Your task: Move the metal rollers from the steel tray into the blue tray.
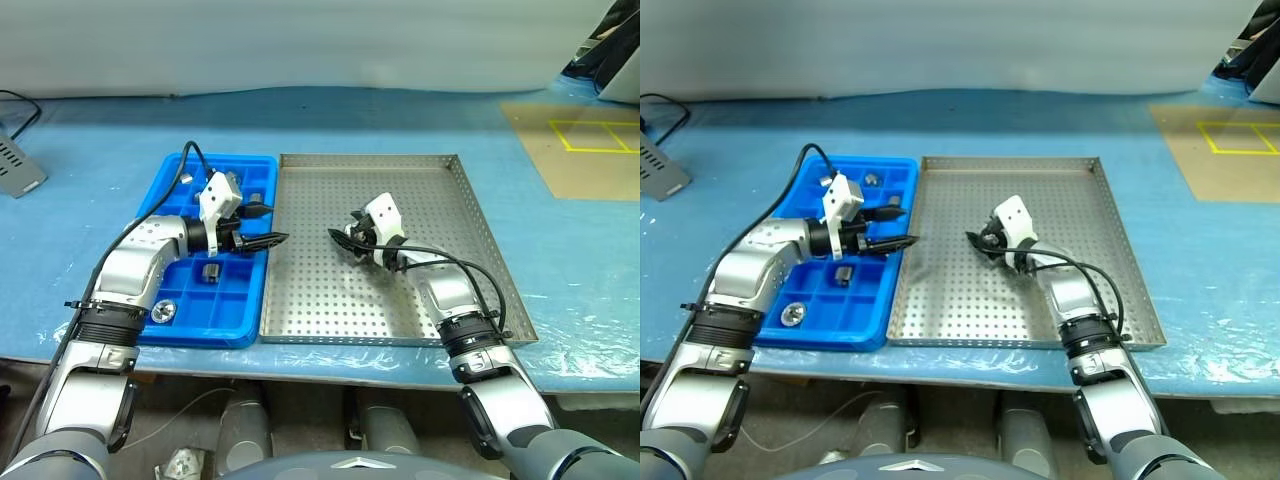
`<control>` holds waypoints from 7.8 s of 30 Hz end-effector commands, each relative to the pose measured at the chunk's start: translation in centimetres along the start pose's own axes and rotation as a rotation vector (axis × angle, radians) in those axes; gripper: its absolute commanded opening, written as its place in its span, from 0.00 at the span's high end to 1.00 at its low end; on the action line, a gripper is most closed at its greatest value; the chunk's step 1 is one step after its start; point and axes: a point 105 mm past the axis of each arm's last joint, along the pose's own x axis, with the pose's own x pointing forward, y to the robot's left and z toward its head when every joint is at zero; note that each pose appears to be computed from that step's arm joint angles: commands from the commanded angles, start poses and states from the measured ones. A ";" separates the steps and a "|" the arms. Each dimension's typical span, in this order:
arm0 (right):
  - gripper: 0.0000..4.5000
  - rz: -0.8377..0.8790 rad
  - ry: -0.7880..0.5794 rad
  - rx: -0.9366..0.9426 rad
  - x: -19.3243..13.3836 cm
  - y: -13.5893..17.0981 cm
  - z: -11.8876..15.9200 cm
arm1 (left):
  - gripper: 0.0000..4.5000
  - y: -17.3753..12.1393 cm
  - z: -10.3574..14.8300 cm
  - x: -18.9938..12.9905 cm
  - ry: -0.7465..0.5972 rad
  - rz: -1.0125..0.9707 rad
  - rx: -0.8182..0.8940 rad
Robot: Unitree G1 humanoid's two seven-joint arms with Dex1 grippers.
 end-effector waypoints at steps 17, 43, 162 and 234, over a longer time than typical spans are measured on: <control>0.62 -0.031 -0.025 -0.064 -0.8 -0.8 0.9 | 0.17 -0.5 1.9 0.1 -0.028 -0.010 0.029; 0.62 0.574 -0.187 -0.143 0.7 7.9 10.0 | 0.17 -1.3 1.8 -4.9 -0.072 0.289 0.032; 0.17 -0.014 -0.082 0.155 -7.6 5.3 6.4 | 0.31 2.1 -3.8 7.5 0.669 -0.343 0.478; 0.17 0.715 -0.255 -0.004 -2.5 10.5 13.1 | 0.59 5.0 -3.7 -6.8 0.215 0.576 0.082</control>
